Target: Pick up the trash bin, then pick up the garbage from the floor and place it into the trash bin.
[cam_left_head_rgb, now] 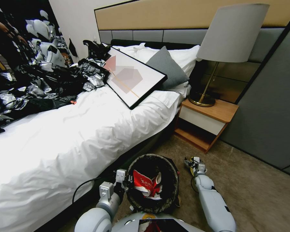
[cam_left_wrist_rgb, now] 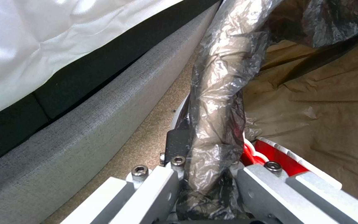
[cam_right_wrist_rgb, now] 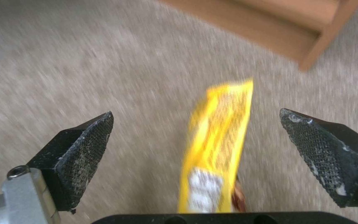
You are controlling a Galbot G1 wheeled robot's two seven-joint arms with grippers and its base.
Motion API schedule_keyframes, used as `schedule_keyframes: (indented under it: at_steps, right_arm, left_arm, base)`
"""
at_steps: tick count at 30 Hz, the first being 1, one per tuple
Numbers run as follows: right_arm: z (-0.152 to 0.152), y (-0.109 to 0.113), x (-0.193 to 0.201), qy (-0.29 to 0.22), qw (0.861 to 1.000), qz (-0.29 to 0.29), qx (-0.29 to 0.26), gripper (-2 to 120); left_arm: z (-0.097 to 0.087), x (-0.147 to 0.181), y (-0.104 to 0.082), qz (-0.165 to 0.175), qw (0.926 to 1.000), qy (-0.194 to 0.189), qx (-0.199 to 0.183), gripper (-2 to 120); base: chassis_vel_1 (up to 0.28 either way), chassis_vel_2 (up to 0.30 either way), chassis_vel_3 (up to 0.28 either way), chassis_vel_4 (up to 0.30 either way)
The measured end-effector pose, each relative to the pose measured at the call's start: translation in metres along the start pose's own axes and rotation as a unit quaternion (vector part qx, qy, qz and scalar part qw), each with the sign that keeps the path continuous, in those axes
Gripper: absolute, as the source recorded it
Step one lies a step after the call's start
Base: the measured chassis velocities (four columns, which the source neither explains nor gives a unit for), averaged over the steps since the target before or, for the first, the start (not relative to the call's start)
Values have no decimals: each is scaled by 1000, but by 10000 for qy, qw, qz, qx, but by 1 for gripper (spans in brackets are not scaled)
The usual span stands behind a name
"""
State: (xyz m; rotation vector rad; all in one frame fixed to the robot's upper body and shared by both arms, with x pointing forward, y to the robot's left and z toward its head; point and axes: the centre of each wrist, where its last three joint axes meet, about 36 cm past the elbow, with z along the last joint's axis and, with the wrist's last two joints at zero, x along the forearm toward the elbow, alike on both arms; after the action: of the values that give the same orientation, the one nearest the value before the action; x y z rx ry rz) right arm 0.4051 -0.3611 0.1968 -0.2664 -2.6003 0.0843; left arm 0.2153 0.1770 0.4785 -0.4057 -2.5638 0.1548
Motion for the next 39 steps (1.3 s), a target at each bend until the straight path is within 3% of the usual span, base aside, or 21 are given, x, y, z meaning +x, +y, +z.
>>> schedule_keyframes:
  at_steps: [6,9,19,20,23,33,39]
  right_arm:
    - [20,-1,-3,167,9999,14,-12,100]
    - [27,0,-5,196,9998,-17,-12,92]
    - [45,-3,-7,223,9997,-11,-9,56]
    - [45,-3,-7,223,9997,-11,-9,56]
    - [45,-4,-8,192,9998,1,-8,40]
    - [43,-3,-9,137,9999,-18,20,3]
    - [45,-4,-8,116,9999,-26,33,0]
  left_arm:
    - [0,0,0,-5,10000,6,3,0]
    - [0,1,0,-8,10000,1,5,0]
    - [0,1,0,-12,10000,-10,-4,0]
    - [0,1,0,-12,10000,-10,-4,0]
    - [-1,0,0,-12,10000,-20,-9,0]
    - [0,0,0,-8,10000,-6,5,0]
    - [1,-1,0,-6,10000,3,6,0]
  base:
    - [0,0,0,0]
    - [0,0,0,0]
    - [0,0,0,0]
    - [0,0,0,0]
    - [0,0,0,0]
    - [0,0,0,0]
    - [0,0,0,0]
